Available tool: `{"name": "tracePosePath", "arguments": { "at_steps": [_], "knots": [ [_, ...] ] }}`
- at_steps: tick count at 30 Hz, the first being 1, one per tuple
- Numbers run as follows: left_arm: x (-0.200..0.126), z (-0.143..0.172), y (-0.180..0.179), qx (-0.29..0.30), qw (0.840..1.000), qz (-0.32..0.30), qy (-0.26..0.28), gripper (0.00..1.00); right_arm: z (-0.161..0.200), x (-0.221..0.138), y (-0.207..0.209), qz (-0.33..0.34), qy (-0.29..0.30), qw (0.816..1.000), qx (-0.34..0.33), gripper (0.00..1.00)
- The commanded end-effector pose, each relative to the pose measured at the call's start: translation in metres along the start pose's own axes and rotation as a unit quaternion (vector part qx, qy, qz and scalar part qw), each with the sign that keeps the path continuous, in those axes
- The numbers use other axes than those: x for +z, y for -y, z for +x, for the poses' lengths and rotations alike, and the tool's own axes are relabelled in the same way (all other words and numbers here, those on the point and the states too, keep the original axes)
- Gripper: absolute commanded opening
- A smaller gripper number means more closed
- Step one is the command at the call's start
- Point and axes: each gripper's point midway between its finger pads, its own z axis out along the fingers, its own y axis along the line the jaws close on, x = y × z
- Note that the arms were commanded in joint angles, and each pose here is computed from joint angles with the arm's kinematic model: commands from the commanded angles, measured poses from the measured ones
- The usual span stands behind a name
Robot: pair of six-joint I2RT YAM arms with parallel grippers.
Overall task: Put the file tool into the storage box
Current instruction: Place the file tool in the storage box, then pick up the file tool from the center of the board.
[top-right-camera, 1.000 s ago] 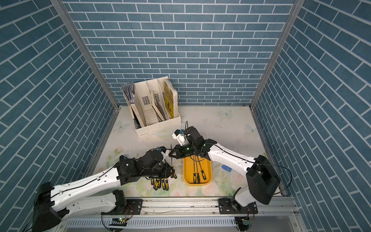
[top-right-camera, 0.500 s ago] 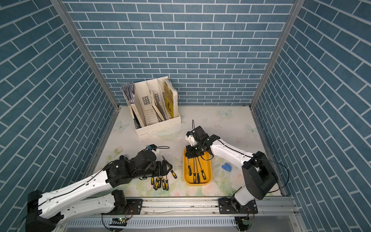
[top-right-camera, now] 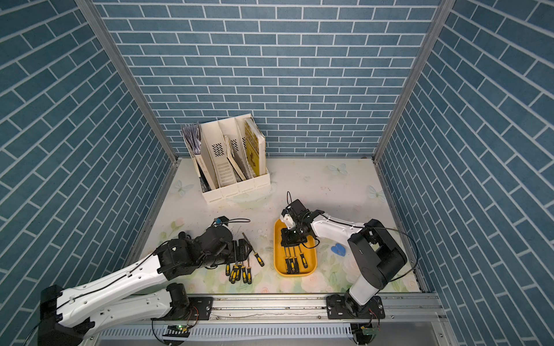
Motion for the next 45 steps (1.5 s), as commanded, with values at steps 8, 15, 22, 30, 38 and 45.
{"name": "tracePosePath", "arguments": {
  "at_steps": [8, 15, 22, 30, 38, 45],
  "knots": [
    [0.007, 0.005, -0.028, -0.008, 0.998, -0.060, -0.006, 0.92, 0.007, 0.009, 0.005, 0.002, -0.006, 1.000, 0.009, 0.31],
    [0.007, 0.016, -0.062, -0.029, 0.991, -0.130, -0.017, 0.91, -0.005, -0.013, -0.004, 0.003, 0.022, 1.000, 0.001, 0.44],
    [0.029, 0.037, -0.082, -0.022, 0.985, -0.162, -0.053, 0.71, -0.025, -0.046, -0.022, 0.006, 0.061, 0.998, -0.019, 0.45],
    [0.056, 0.064, -0.080, 0.038, 0.974, -0.185, -0.122, 0.54, -0.020, -0.046, -0.021, 0.003, 0.061, 0.998, -0.021, 0.43],
    [0.065, 0.064, -0.079, 0.056, 0.970, -0.198, -0.129, 0.43, -0.016, -0.045, -0.019, 0.002, 0.061, 0.998, -0.021, 0.41],
    [0.073, 0.066, -0.081, 0.061, 0.968, -0.202, -0.134, 0.38, -0.017, -0.044, -0.020, -0.001, 0.062, 0.998, -0.021, 0.40]
  ]
}}
